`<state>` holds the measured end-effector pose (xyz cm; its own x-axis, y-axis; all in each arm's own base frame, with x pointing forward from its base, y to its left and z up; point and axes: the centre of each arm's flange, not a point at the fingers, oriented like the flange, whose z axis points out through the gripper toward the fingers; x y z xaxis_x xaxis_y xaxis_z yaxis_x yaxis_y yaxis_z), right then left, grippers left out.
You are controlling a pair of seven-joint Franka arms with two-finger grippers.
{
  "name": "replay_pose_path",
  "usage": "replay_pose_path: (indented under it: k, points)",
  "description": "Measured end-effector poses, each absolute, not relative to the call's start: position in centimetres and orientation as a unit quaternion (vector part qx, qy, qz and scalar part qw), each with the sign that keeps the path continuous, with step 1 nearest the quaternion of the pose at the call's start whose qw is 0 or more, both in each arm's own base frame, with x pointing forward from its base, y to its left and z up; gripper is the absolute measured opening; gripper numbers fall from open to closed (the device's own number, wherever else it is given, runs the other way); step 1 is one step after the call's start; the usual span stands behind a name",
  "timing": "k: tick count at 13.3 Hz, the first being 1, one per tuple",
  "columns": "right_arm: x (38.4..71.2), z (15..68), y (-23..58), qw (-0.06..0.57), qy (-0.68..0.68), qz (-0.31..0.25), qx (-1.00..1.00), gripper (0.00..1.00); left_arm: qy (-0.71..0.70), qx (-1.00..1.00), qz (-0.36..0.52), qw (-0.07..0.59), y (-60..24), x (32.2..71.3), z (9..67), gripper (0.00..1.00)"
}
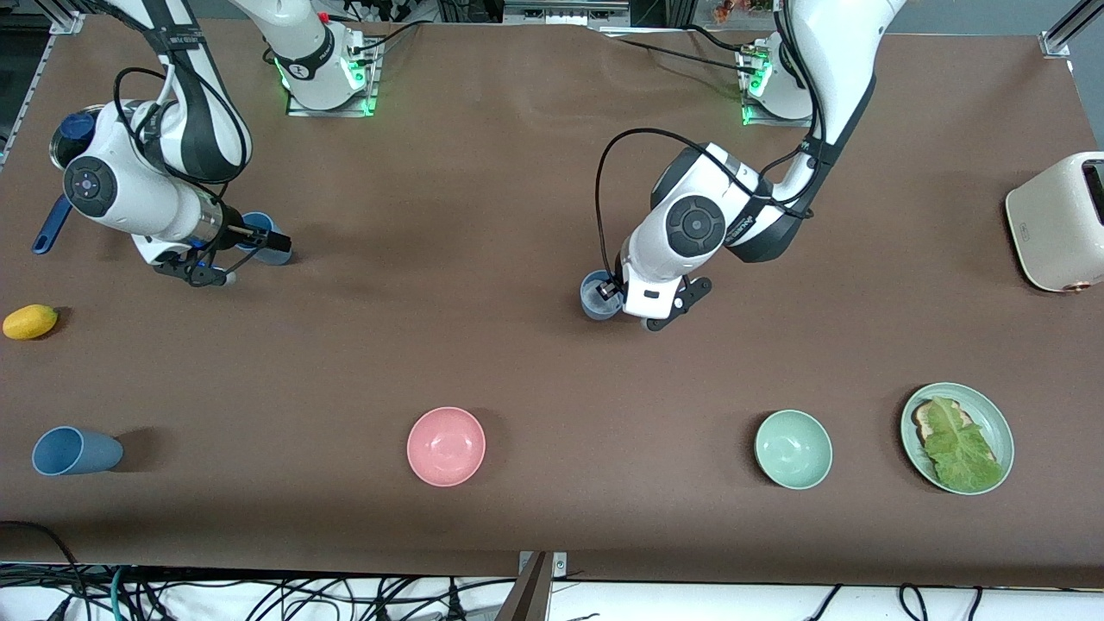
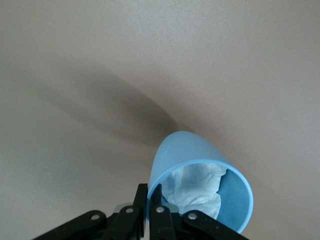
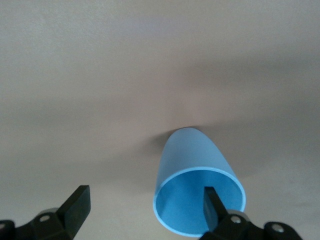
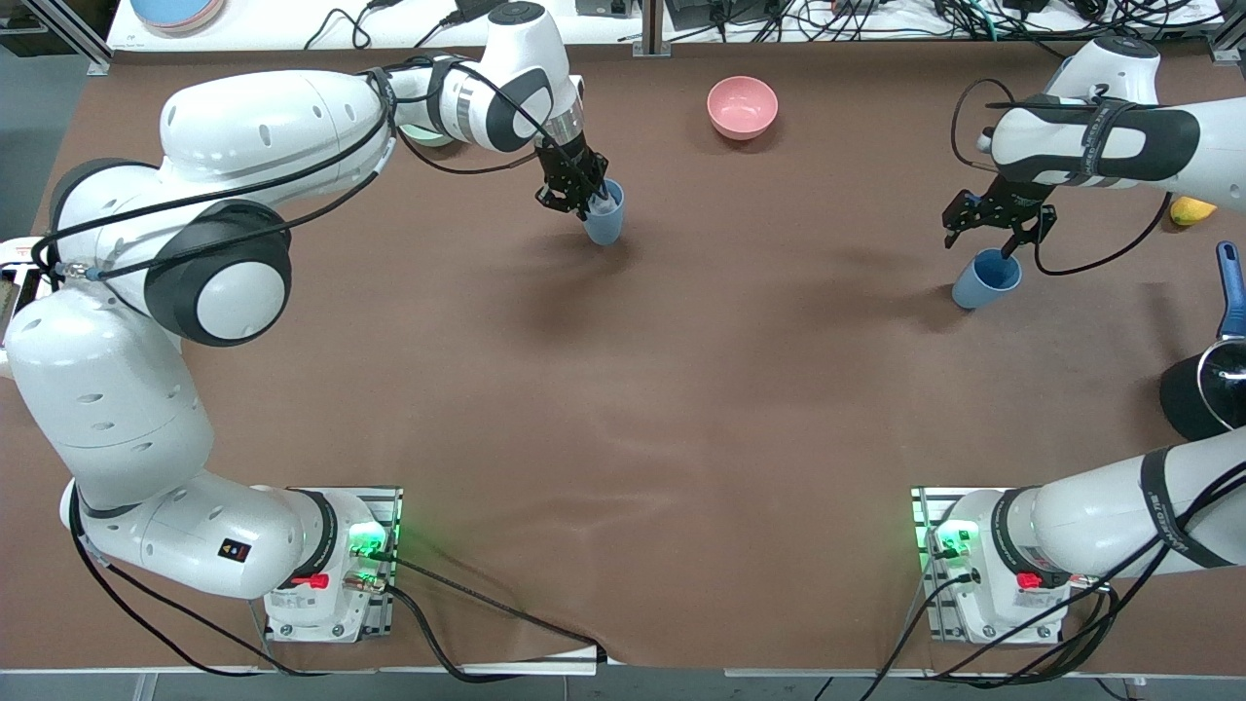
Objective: Stack blue cups with both arms
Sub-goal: 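Carry the tissue cup with the left gripper to the table middle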
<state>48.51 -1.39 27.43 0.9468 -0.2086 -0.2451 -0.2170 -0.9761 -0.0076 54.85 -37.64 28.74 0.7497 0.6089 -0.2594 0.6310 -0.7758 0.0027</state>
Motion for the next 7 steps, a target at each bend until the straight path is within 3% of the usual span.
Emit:
replay_pose_path:
  k: [5,6,7]
  points:
    - [48.3,25.1,-1.8,0.013,0.113,0.126,-0.985,1.0,0.331,0.935,-0.117,0.047,-37.8,55.0,27.7,0.01]
    - [48.3,24.5,-1.8,0.012,0.114,0.124,-0.986,0.95,0.331,0.935,-0.118,0.047,-37.8,55.0,27.4,0.06]
    - [48.3,23.9,-1.9,0.01,0.115,0.125,-0.985,0.82,0.331,0.935,-0.119,0.047,-37.8,55.0,27.1,0.16]
